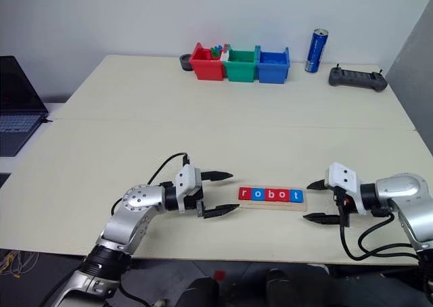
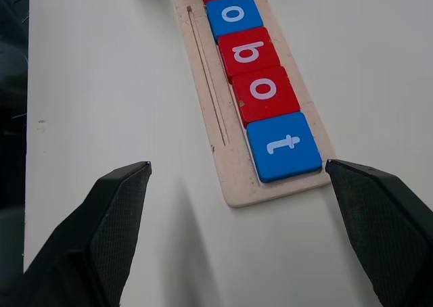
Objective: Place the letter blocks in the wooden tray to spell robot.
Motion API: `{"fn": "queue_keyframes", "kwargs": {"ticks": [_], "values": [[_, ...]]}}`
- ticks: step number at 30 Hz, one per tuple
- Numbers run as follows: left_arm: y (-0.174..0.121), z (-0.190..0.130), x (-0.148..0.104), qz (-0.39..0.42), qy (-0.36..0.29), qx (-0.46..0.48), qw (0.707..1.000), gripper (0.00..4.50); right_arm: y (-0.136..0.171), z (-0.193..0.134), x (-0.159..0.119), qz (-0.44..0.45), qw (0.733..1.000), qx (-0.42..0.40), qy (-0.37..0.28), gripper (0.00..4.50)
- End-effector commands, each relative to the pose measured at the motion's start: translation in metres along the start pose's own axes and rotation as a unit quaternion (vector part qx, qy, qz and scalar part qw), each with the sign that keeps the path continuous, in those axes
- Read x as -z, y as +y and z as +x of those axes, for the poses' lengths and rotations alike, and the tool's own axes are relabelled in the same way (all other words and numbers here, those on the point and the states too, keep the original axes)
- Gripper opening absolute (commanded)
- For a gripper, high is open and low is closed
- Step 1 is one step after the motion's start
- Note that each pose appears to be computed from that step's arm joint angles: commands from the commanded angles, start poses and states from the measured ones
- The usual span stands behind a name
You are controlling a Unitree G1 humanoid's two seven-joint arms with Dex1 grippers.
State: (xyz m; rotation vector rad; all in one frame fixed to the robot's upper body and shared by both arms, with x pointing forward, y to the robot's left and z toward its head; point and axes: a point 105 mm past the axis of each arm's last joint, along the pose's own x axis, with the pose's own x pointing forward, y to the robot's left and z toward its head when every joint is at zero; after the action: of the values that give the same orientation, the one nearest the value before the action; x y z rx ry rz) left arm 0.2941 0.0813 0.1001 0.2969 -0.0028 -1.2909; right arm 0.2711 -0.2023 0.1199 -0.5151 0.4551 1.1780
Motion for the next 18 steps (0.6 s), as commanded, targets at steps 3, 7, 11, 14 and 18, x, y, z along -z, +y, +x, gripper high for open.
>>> {"fn": "queue_keyframes", "kwargs": {"ticks": [3, 7, 11, 14, 18], "values": [[-0.002, 0.001, -0.01, 0.021, -0.008, 0.014, 1.0, 4.5, -0.005, -0.009, -0.023, -0.009, 0.998, 0.037, -0.049, 4.47], [-0.003, 0.0, -0.01, 0.021, -0.008, 0.015, 1.0, 4.5, 0.004, -0.009, -0.042, 0.002, 0.994, 0.047, -0.1, 4.47], [-0.005, -0.001, -0.009, 0.021, -0.008, 0.02, 1.0, 4.5, 0.021, -0.004, -0.046, 0.007, 0.991, 0.051, -0.127, 4.47], [-0.005, -0.001, -0.01, 0.021, -0.008, 0.025, 0.999, 4.5, 0.029, 0.001, -0.042, 0.015, 0.989, 0.055, -0.137, 4.47], [-0.003, 0.0, -0.011, 0.021, -0.008, 0.029, 0.999, 4.5, 0.029, 0.003, -0.032, 0.005, 0.991, 0.064, -0.119, 4.47]]}}
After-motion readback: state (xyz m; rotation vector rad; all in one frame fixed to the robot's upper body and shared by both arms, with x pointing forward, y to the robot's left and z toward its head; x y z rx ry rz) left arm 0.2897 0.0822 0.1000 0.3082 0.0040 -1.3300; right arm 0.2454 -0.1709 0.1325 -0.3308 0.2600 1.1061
